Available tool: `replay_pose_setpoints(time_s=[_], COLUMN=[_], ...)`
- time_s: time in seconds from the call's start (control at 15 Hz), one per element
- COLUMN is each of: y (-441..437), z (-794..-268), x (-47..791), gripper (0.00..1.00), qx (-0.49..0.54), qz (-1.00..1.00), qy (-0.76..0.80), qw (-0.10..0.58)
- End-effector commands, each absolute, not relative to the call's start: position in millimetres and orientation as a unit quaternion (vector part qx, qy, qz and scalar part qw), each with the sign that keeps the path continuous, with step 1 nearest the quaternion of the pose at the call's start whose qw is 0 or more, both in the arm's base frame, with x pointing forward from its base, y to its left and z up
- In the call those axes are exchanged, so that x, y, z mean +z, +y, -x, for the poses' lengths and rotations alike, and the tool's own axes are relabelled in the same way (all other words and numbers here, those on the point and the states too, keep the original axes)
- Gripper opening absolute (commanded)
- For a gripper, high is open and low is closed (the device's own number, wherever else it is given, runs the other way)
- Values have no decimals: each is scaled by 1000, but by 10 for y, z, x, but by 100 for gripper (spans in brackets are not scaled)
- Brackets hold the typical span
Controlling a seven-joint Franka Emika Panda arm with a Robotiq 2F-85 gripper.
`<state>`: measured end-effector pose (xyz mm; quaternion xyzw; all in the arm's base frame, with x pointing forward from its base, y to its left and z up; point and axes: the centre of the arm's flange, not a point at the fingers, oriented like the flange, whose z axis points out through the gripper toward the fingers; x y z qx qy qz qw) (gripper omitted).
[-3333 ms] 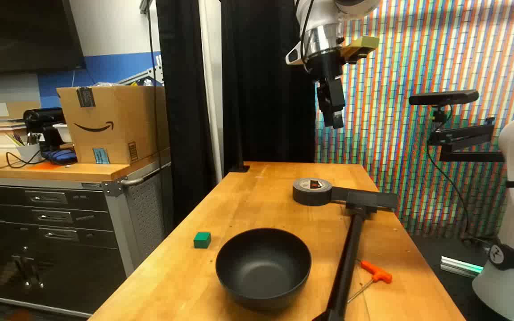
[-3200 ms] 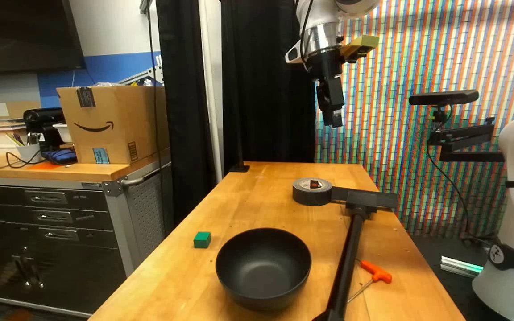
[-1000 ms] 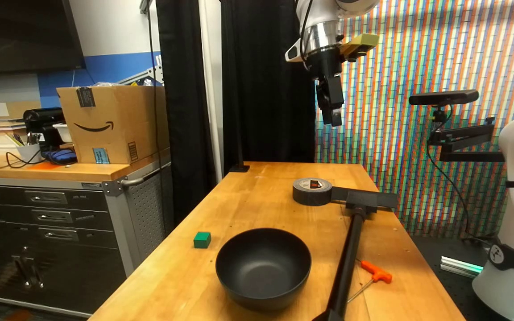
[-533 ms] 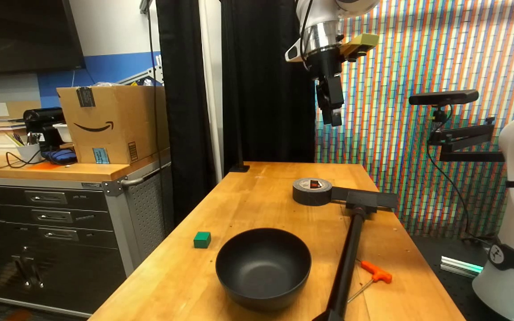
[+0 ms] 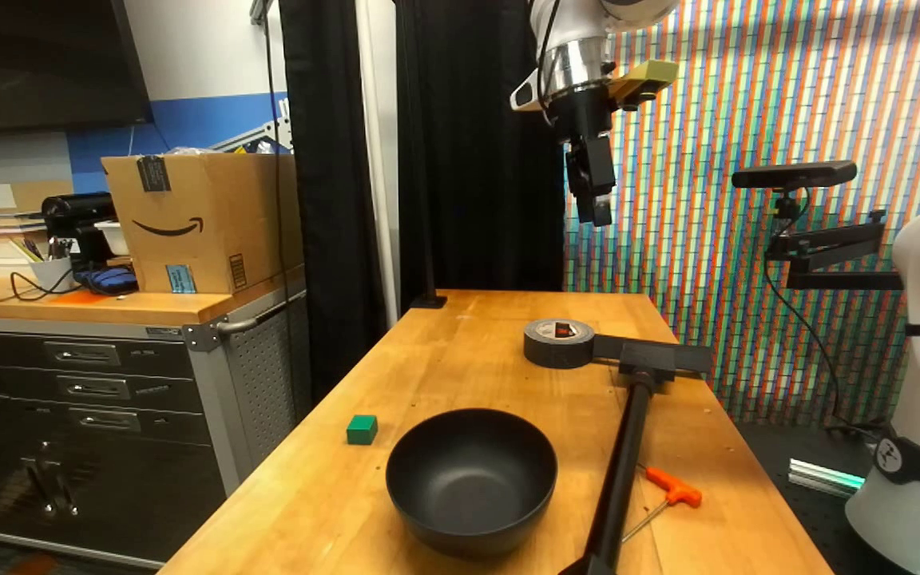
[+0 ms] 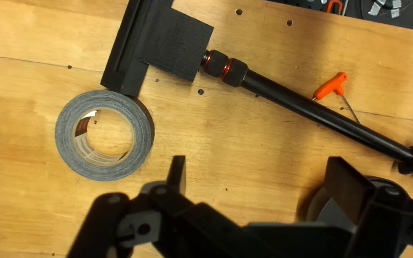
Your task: Move the tape to the left
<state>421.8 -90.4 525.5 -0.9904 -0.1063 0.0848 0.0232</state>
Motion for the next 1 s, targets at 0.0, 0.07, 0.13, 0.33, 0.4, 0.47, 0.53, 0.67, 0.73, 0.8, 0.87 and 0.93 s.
replay_pose_setpoints(time_s=[0.0, 0.07, 0.13, 0.33, 0.4, 0.47, 0.53, 0.67, 0.73, 0.8, 0.87, 0.93], y=[-904, -902, -900, -946, -965, -1010, -1047, -1168, -1266, -1355, -1467, -1569], z=[-4218, -4278, -4316, -4405, -4432, -4468, -4493, -4530, -4542, -4550, -4545, -4536], x=[5255, 5282, 5303, 5337, 5340, 5352, 5356, 5362, 5356, 5350, 5350, 5351], gripper=[100, 100, 100, 100, 100, 100, 100, 100, 100, 100, 100, 100], qx=[85, 85, 84, 80, 80, 79, 78, 74, 72, 71, 68, 66], qz=[990, 990, 991, 990, 990, 989, 989, 989, 989, 989, 990, 991], qy=[-106, -106, -106, -115, -118, -121, -124, -127, -126, -123, -114, -105], qw=[23, 23, 22, 20, 21, 21, 22, 28, 33, 36, 39, 41])
